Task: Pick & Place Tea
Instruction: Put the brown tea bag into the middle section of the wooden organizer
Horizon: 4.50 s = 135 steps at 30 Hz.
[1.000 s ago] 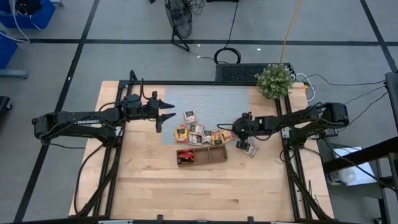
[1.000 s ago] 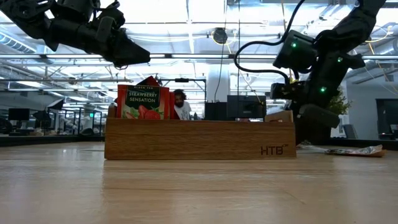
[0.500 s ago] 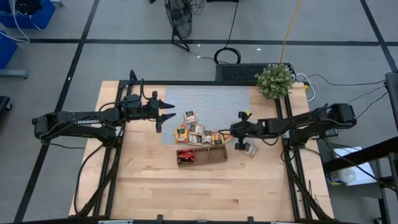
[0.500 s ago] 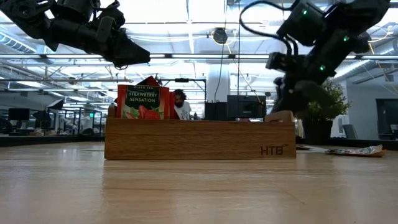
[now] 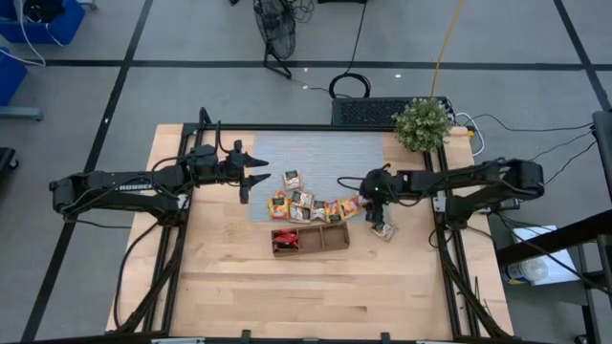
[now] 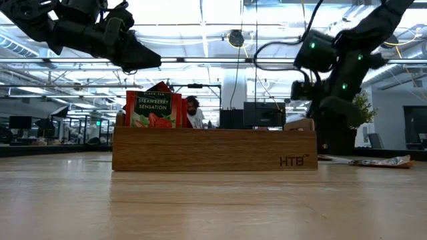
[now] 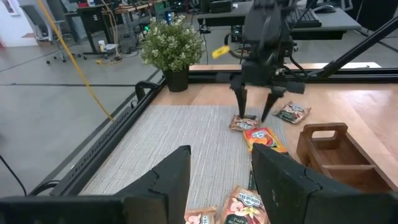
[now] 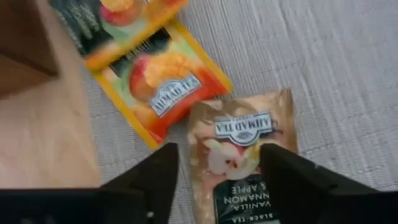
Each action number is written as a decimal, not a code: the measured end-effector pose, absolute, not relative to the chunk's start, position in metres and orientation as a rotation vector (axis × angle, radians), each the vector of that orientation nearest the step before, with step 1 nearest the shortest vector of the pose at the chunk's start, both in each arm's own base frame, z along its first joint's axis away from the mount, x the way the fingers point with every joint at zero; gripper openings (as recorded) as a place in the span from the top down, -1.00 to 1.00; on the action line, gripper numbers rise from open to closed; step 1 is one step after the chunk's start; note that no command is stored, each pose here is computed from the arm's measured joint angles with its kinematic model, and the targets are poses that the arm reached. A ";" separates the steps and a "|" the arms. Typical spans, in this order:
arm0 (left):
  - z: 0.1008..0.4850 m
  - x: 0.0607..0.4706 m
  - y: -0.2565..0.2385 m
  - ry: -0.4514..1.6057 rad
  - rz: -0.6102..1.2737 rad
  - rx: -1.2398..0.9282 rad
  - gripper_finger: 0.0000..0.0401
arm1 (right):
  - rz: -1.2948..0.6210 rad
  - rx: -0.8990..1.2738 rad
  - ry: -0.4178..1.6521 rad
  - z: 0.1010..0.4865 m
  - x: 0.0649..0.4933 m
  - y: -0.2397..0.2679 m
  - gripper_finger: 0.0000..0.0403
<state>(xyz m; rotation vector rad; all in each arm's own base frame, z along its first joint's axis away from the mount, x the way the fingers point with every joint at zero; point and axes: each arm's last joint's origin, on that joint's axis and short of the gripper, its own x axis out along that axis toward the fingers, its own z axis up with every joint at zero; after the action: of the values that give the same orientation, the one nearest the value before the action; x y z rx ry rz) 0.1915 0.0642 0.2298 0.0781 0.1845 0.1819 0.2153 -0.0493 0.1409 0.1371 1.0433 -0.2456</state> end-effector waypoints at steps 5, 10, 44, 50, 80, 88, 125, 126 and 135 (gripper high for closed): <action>0.230 0.192 0.064 0.185 0.182 0.078 0.13 | -0.246 0.126 1.104 0.122 0.217 -0.054 -0.22; 0.230 0.191 0.064 0.186 0.182 0.078 0.13 | -0.247 0.134 1.145 0.114 0.217 -0.055 -0.02; 0.230 0.192 0.064 0.184 0.182 0.078 0.13 | 0.426 0.342 0.301 0.164 0.294 -0.003 0.99; 0.230 0.192 0.064 0.184 0.182 0.078 0.13 | 0.491 0.310 0.332 0.148 0.327 0.017 0.99; 0.230 0.191 0.064 0.185 0.182 0.078 0.13 | 0.304 0.238 0.416 0.131 0.337 0.036 0.21; 0.230 0.191 0.064 0.186 0.182 0.078 0.13 | 0.338 0.212 0.539 0.125 0.330 0.041 0.23; 0.230 0.191 0.064 0.184 0.182 0.078 0.13 | 0.385 -0.152 0.762 0.162 0.382 0.017 0.23; 0.230 0.191 0.064 0.184 0.182 0.078 0.13 | 0.388 -0.151 0.761 0.162 0.382 0.018 0.23; 0.230 0.191 0.064 0.184 0.182 0.078 0.13 | 0.383 -0.160 0.750 0.165 0.381 0.017 0.67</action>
<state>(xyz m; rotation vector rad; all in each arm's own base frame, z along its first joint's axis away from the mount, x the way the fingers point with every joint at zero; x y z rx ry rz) 0.1914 0.0642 0.2298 0.0782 0.1838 0.1816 0.3814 0.0175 0.1652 -0.1601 0.7496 0.3833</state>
